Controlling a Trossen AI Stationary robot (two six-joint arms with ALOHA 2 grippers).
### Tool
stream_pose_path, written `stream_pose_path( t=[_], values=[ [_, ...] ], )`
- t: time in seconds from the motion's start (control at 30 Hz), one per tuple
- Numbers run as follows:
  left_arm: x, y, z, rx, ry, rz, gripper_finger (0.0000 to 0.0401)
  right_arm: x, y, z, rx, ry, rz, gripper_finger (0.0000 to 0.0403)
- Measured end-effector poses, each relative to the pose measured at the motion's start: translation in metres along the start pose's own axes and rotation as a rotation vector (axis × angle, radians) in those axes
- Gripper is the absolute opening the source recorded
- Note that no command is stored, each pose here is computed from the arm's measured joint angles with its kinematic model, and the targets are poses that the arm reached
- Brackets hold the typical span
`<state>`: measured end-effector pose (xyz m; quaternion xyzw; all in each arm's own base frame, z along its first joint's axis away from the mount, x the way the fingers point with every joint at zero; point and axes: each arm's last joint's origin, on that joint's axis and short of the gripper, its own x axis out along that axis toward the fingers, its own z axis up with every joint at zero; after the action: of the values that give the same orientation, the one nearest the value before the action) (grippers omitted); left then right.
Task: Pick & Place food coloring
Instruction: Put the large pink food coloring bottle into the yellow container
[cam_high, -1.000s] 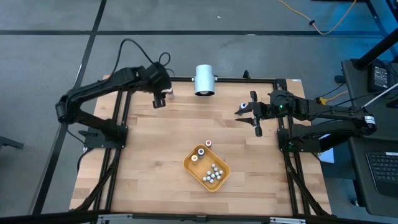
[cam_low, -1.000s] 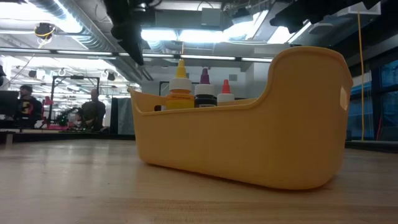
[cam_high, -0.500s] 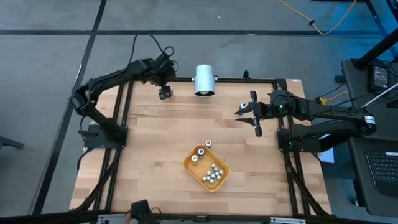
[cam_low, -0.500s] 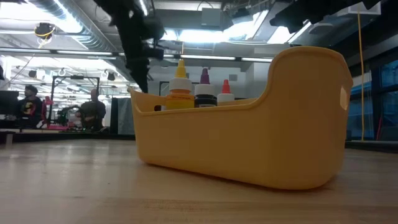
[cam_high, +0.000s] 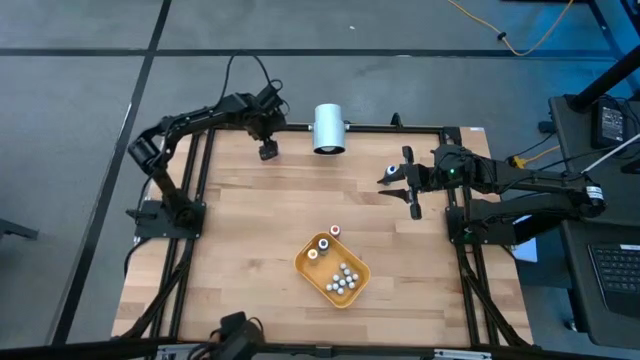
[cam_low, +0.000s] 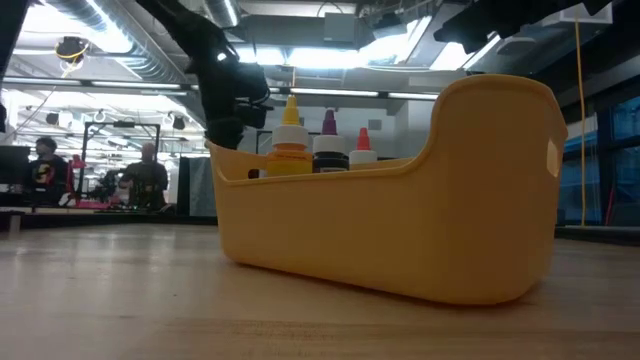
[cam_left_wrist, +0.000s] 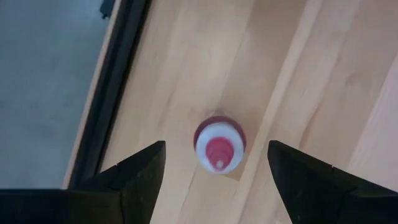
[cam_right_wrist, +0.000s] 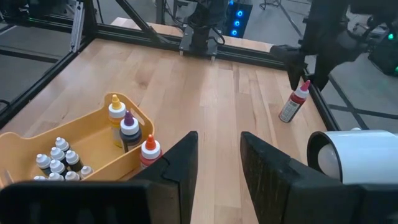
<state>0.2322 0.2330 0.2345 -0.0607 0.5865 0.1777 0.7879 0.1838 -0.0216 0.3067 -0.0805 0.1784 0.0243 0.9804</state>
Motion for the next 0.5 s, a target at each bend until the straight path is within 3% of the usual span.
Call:
stream_pose_path(
  t=[0.5],
  values=[
    [0.035,0.001,0.001,0.038,0.076,-0.059,0.0279,0.0,0.0,0.0,0.0,0.001,0.001,0.0123]
  ],
)
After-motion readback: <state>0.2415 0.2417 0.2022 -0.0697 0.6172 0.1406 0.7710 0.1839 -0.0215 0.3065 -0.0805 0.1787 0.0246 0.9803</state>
